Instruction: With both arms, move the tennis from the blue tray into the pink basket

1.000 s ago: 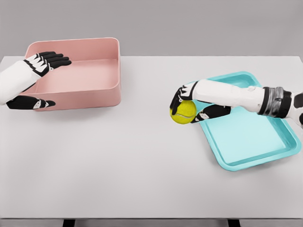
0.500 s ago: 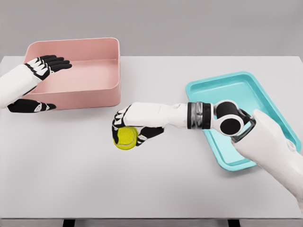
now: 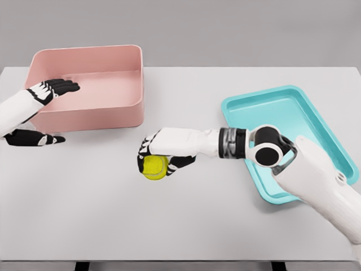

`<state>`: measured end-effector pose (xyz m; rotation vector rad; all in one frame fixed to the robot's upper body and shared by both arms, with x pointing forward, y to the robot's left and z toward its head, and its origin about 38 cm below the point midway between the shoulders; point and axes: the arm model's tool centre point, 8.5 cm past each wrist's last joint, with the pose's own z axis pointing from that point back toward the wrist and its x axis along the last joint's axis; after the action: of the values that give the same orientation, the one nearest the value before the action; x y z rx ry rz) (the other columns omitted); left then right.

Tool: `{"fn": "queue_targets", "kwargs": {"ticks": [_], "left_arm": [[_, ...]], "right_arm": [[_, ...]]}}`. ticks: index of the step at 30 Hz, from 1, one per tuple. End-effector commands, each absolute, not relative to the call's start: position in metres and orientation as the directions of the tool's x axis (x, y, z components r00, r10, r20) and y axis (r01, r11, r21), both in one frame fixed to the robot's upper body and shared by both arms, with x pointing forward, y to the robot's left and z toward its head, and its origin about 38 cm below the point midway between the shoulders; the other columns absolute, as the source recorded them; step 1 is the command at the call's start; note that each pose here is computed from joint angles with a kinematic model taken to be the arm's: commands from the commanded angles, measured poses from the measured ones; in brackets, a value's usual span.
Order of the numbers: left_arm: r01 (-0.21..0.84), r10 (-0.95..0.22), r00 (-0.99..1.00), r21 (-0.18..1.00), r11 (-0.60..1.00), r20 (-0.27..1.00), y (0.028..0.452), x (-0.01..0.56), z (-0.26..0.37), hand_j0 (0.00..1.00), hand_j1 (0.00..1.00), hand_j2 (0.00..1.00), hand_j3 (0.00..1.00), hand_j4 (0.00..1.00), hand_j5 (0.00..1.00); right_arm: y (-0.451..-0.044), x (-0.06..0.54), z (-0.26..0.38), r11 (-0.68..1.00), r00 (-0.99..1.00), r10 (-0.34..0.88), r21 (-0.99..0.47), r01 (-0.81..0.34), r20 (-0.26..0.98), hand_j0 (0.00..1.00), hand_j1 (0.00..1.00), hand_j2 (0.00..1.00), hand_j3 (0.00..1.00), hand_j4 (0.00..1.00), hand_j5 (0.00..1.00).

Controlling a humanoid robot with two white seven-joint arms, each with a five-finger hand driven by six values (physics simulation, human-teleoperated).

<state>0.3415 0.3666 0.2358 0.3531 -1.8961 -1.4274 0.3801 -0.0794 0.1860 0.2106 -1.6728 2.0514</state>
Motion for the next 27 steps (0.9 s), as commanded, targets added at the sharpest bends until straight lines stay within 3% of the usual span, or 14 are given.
{"fn": "queue_targets", "kwargs": {"ticks": [1, 2, 3, 4, 5, 14, 18, 21, 24, 27], "left_arm": [[0.223, -0.574, -0.697, 0.891, 0.396, 0.429, 0.372, 0.34, 0.245, 1.0, 1.0, 1.0, 1.0, 1.0, 1.0], [0.251, -0.564, -0.685, 0.876, 0.411, 0.461, 0.376, 0.336, 0.243, 1.0, 1.0, 1.0, 1.0, 1.0, 1.0], [0.265, -0.555, -0.679, 0.865, 0.425, 0.481, 0.378, 0.334, 0.243, 1.0, 1.0, 1.0, 1.0, 1.0, 1.0], [0.275, -0.544, -0.675, 0.855, 0.44, 0.498, 0.378, 0.332, 0.242, 1.0, 1.0, 1.0, 1.0, 1.0, 1.0], [0.286, -0.537, -0.67, 0.846, 0.45, 0.513, 0.378, 0.331, 0.24, 1.0, 1.0, 1.0, 1.0, 1.0, 1.0], [0.424, -0.498, -0.582, 0.763, 0.488, 0.642, 0.381, 0.31, 0.205, 1.0, 1.0, 1.0, 1.0, 1.0, 1.0], [0.475, -0.483, -0.562, 0.74, 0.476, 0.671, 0.372, 0.304, 0.188, 1.0, 1.0, 1.0, 1.0, 1.0, 1.0], [0.506, -0.483, -0.542, 0.726, 0.466, 0.688, 0.369, 0.298, 0.176, 1.0, 1.0, 1.0, 1.0, 1.0, 1.0], [0.531, -0.485, -0.522, 0.712, 0.46, 0.702, 0.369, 0.291, 0.166, 1.0, 1.0, 1.0, 1.0, 1.0, 1.0], [0.557, -0.471, -0.504, 0.689, 0.464, 0.724, 0.363, 0.285, 0.155, 1.0, 1.0, 1.0, 1.0, 1.0, 1.0]], "right_arm": [[-0.083, 0.376, 0.191, -0.142, -0.881, 0.259, -0.886, -0.441, 0.397, 0.53, 0.53, 0.53, 0.53, 0.53, 0.53], [-0.083, 0.377, 0.19, -0.142, -0.878, 0.264, -0.885, -0.444, 0.399, 0.55, 0.55, 0.55, 0.55, 0.55, 0.55], [-0.085, 0.38, 0.188, -0.143, -0.874, 0.273, -0.882, -0.449, 0.401, 0.64, 0.64, 0.64, 0.64, 0.64, 0.64], [-0.086, 0.381, 0.188, -0.141, -0.871, 0.281, -0.881, -0.452, 0.402, 0.78, 0.78, 0.78, 0.78, 0.78, 0.78], [-0.086, 0.382, 0.187, -0.141, -0.869, 0.286, -0.879, -0.455, 0.403, 1.0, 1.0, 1.0, 1.0, 1.0, 1.0], [-0.102, 0.395, 0.202, -0.089, -0.869, 0.303, -0.896, -0.435, 0.392, 1.0, 1.0, 1.0, 1.0, 1.0, 1.0], [-0.173, 0.405, 0.254, -0.003, -0.877, 0.392, -0.953, -0.302, 0.277, 1.0, 1.0, 1.0, 1.0, 1.0, 1.0], [-0.271, 0.395, 0.306, 0.258, -0.854, 0.365, -0.922, -0.289, 0.37, 1.0, 1.0, 1.0, 1.0, 1.0, 1.0], [-0.351, 0.364, 0.338, 0.412, -0.844, 0.357, -0.878, -0.242, 0.4, 1.0, 1.0, 1.0, 1.0, 1.0, 1.0], [-0.366, 0.357, 0.338, 0.428, -0.83, 0.386, -0.876, -0.224, 0.401, 1.0, 1.0, 1.0, 1.0, 1.0, 1.0]]}}
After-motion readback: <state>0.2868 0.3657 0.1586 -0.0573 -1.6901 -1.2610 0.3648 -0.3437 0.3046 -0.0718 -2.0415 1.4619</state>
